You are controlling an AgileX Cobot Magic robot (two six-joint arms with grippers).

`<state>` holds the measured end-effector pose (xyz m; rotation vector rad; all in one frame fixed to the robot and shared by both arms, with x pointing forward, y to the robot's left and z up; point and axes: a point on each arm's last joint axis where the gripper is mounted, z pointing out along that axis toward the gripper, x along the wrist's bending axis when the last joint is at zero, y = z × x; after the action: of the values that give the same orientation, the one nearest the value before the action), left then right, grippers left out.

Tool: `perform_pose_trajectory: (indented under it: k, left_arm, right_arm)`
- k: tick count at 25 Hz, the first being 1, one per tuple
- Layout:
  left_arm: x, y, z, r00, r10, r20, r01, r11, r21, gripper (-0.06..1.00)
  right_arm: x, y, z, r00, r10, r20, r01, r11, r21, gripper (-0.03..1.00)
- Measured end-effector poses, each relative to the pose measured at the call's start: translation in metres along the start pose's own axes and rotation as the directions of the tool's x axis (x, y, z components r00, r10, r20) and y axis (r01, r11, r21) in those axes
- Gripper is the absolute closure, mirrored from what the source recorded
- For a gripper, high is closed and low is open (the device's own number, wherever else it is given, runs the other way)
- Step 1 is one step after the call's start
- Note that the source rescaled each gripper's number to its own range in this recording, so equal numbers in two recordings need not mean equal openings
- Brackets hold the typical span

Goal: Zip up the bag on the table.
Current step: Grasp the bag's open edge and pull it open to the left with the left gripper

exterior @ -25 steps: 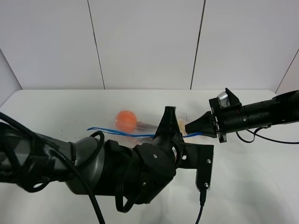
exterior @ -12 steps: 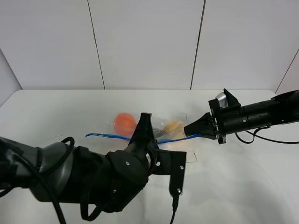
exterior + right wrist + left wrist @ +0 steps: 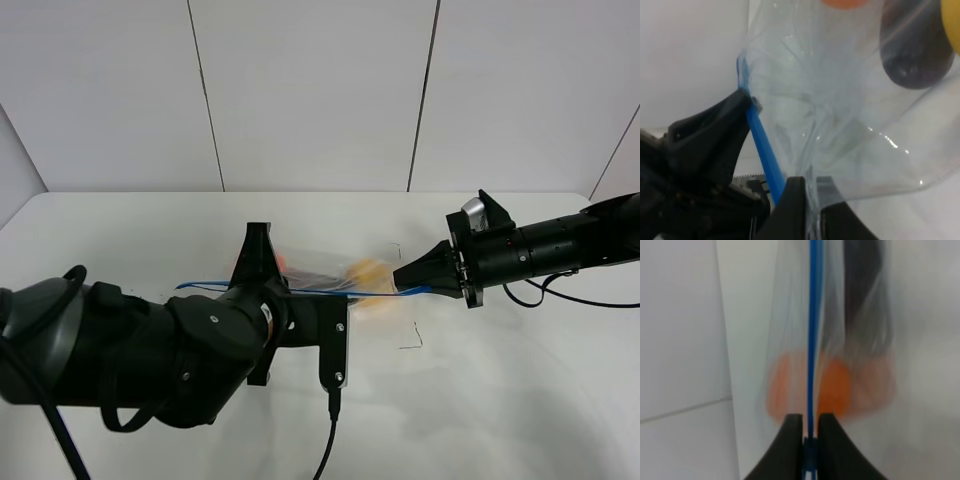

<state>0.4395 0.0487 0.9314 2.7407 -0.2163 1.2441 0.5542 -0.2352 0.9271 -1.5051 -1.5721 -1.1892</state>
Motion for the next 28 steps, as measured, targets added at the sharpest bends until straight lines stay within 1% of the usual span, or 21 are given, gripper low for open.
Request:
perform_pose_trajectory:
  k: [5, 9, 14, 19, 28]
  left_arm:
    - [-0.005, -0.023, 0.005, 1.0, -0.013, 0.027, 0.011, 0.998, 0.062, 0.94]
    - [-0.004, -0.042, 0.005, 0.999, -0.037, 0.03, 0.034, 0.994, 0.101, 0.94]
    - [0.003, -0.052, 0.006, 0.998, -0.059, 0.016, 0.057, 0.991, 0.119, 0.94]
    - [0.005, -0.064, 0.011, 0.996, -0.083, 0.028, 0.078, 0.987, 0.141, 0.94]
    - [0.014, -0.083, 0.016, 0.991, -0.136, 0.012, 0.132, 0.973, 0.189, 0.94]
  right_arm:
    - [0.0, 0.0, 0.0, 1.0, 0.0, 0.001, 0.0, 1.0, -0.001, 0.97]
    - [0.0, 0.0, 0.0, 1.0, 0.0, 0.001, 0.0, 1.0, -0.001, 0.97]
    - [0.0, 0.0, 0.0, 1.0, 0.0, 0.001, 0.0, 1.0, -0.002, 0.97]
    - [0.0, 0.0, 0.0, 1.0, 0.001, 0.001, -0.001, 1.0, -0.002, 0.97]
    - [0.0, 0.0, 0.0, 1.0, 0.001, 0.001, -0.001, 1.0, -0.002, 0.97]
